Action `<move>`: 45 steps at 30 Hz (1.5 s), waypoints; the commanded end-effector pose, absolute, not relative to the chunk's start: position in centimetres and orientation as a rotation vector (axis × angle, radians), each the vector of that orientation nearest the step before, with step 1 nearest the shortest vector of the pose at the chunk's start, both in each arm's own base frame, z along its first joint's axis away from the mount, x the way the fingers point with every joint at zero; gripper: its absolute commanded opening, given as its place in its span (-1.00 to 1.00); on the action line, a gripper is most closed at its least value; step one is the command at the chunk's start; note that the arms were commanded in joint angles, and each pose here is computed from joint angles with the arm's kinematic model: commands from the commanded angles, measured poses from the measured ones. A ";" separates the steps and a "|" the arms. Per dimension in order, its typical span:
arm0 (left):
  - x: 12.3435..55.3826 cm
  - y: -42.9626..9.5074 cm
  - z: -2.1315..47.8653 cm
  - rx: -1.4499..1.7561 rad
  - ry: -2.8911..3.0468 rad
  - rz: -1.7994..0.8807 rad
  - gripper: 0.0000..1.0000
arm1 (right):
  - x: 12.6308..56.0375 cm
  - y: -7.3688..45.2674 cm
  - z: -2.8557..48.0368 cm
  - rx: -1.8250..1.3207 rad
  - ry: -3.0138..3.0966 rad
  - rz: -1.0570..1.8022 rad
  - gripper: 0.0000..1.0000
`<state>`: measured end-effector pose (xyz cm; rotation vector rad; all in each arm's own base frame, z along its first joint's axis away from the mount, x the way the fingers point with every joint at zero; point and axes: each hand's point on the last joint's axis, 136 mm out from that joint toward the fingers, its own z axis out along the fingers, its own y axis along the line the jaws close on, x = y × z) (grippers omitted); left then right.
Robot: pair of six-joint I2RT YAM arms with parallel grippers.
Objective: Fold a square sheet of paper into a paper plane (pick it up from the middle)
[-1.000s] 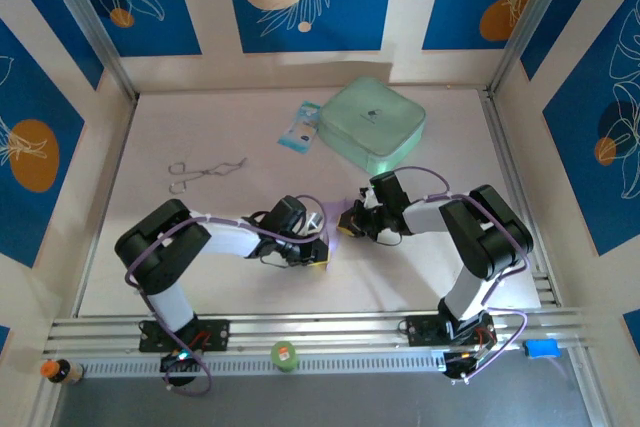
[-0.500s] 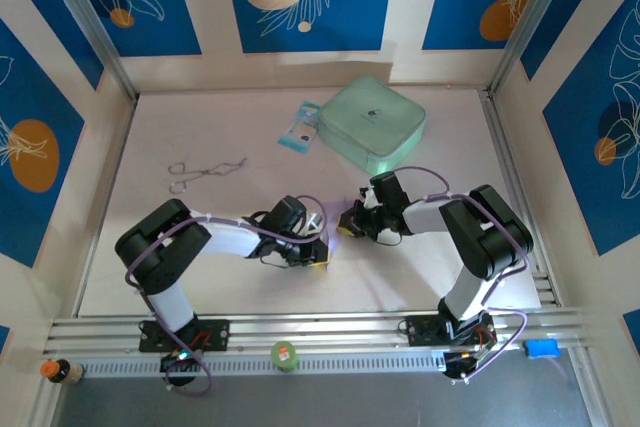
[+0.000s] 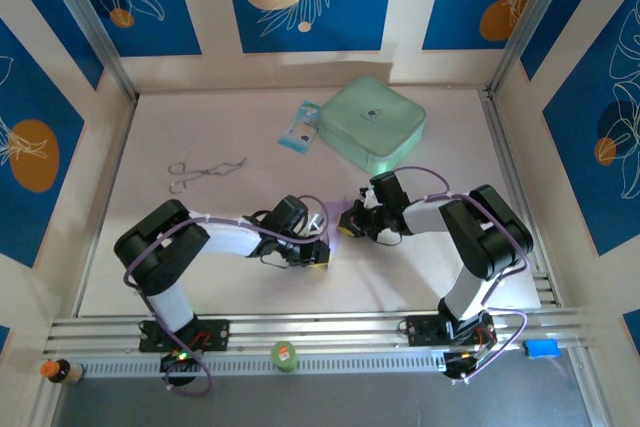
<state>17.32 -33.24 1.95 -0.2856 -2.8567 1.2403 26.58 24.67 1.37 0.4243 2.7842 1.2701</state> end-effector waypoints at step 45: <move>16.9 -34.2 9.1 -0.488 -2.955 1.412 -0.91 | 23.4 23.0 -3.2 0.571 2.977 1.048 -0.90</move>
